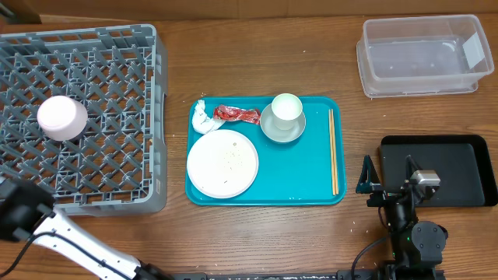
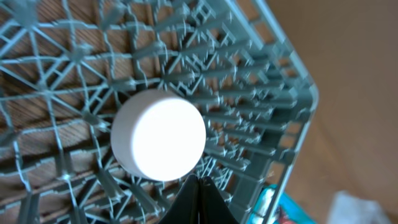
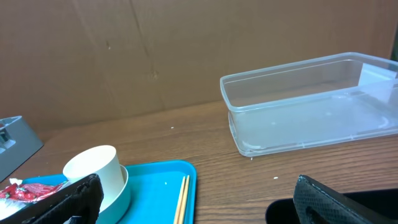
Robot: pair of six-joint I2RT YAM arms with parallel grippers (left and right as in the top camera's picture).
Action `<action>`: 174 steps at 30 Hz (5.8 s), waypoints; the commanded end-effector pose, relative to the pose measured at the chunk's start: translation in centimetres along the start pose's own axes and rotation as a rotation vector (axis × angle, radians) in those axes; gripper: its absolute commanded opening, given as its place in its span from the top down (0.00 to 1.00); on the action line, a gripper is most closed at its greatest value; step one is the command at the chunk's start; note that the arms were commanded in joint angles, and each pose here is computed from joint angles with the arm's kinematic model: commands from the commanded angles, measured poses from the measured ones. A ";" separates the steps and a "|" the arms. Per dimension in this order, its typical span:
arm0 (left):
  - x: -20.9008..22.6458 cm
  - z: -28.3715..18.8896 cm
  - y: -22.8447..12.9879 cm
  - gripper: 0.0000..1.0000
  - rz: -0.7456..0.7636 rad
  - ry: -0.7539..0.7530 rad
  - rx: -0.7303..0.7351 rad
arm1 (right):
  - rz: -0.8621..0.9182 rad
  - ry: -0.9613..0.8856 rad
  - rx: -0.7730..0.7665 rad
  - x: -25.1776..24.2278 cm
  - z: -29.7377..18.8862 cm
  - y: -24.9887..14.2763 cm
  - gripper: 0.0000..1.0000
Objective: Sort waste into correct bins and load items into the dishwasher
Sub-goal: 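Lower the bowl into the rack and open the left gripper, then move the left gripper to the white cup and grasp it, then lift the white cup off the saucer and carry it to the rack, then place the cup upside down in the rack's back row and release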
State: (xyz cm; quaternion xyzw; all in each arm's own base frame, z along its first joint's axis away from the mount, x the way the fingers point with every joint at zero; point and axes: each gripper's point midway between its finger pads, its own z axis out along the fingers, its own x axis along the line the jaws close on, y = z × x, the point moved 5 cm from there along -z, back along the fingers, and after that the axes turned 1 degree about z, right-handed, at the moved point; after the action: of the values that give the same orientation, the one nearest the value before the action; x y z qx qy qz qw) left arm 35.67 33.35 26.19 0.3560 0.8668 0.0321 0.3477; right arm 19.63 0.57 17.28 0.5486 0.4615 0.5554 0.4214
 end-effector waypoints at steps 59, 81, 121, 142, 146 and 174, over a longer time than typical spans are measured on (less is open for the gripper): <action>-35.8 25.9 -51.7 0.67 1.328 0.179 0.588 | -0.004 -0.012 -0.007 -0.2 0.0 -0.2 0.00; -42.8 10.2 -30.4 0.96 0.928 -0.104 0.106 | -0.004 -0.012 -0.007 -0.2 0.0 -0.2 0.00; -5.6 15.3 0.4 0.90 0.148 -0.979 0.106 | -0.004 -0.012 -0.007 -0.2 0.0 -0.2 0.01; -7.1 16.1 0.9 0.96 0.234 -0.996 0.093 | -0.004 -0.012 -0.007 -0.2 0.0 -0.2 0.00; -7.7 16.3 1.1 0.96 0.296 -1.000 0.070 | -0.004 -0.012 -0.007 -0.2 0.0 -0.2 0.00; -3.6 20.4 0.7 0.96 0.135 -0.698 0.111 | -0.004 -0.012 -0.007 -0.2 0.0 -0.2 0.00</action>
State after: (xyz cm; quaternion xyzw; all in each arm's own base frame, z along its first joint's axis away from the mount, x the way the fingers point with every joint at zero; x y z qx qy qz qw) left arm 51.26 25.62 15.66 0.4463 0.6111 -0.1236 0.6419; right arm 19.63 0.56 17.26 0.5489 0.4615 0.5551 0.4214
